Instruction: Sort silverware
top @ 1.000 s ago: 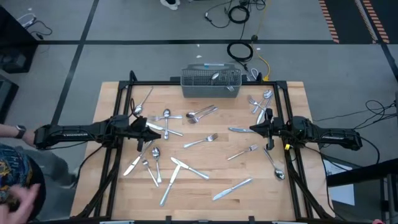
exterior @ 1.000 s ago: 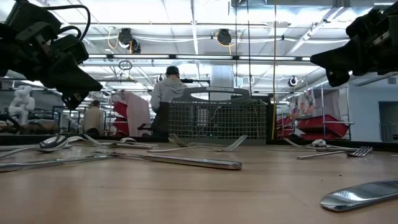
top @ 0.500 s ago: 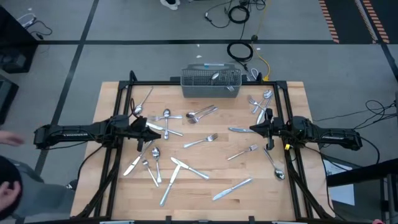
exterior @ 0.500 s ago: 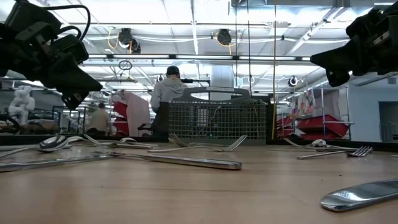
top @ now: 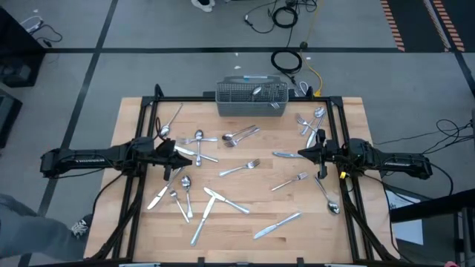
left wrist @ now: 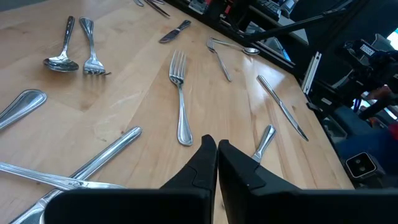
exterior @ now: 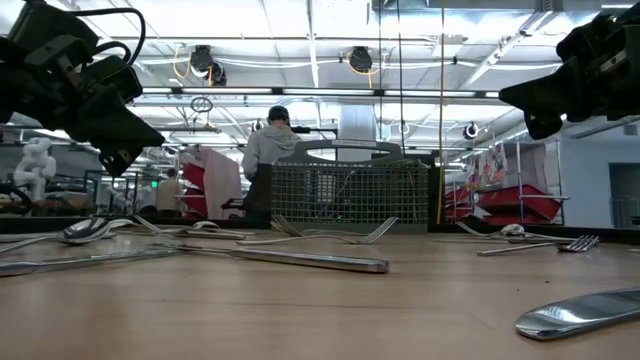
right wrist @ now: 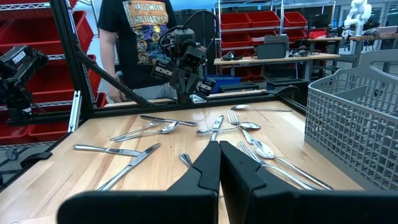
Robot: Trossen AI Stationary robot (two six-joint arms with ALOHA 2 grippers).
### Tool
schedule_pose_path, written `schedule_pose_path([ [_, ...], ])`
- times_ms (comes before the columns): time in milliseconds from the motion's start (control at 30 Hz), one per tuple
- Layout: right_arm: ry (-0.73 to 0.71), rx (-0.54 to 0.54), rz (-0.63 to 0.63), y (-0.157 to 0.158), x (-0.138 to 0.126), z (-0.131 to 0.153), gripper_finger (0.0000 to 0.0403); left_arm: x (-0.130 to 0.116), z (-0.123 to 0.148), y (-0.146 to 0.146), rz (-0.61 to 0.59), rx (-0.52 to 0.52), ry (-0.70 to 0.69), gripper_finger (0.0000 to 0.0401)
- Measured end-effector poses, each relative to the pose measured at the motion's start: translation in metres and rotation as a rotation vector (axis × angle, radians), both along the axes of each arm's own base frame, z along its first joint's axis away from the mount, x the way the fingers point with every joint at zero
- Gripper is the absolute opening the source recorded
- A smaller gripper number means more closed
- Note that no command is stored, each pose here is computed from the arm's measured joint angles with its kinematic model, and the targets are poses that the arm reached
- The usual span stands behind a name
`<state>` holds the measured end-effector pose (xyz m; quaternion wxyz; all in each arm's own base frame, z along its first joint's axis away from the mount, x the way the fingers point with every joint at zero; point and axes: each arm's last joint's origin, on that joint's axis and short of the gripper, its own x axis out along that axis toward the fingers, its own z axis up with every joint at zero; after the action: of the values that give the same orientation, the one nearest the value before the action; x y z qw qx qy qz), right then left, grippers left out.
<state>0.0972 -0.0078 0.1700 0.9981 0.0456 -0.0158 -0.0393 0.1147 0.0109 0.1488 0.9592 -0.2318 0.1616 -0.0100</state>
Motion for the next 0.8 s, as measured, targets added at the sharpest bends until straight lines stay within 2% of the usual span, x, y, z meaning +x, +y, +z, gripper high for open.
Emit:
schedule_pose_path([
  [433,-0.010,0.000,-0.002,0.000,0.000,0.001,0.0000,0.000,0.000,0.000,0.001,0.001,-0.004,0.0022],
  [600,-0.027,0.004,-0.002,0.000,0.000,0.003,0.0000,0.002,0.006,0.002,0.051,0.009,-0.067,0.0022],
  [733,-0.035,0.087,0.001,0.000,0.000,0.003,0.0000,0.003,0.011,0.002,0.072,-0.044,-0.107,0.0022],
  [800,-0.039,0.132,0.005,0.000,0.000,0.003,0.0000,0.003,0.013,0.003,0.100,-0.034,-0.136,0.0022],
])
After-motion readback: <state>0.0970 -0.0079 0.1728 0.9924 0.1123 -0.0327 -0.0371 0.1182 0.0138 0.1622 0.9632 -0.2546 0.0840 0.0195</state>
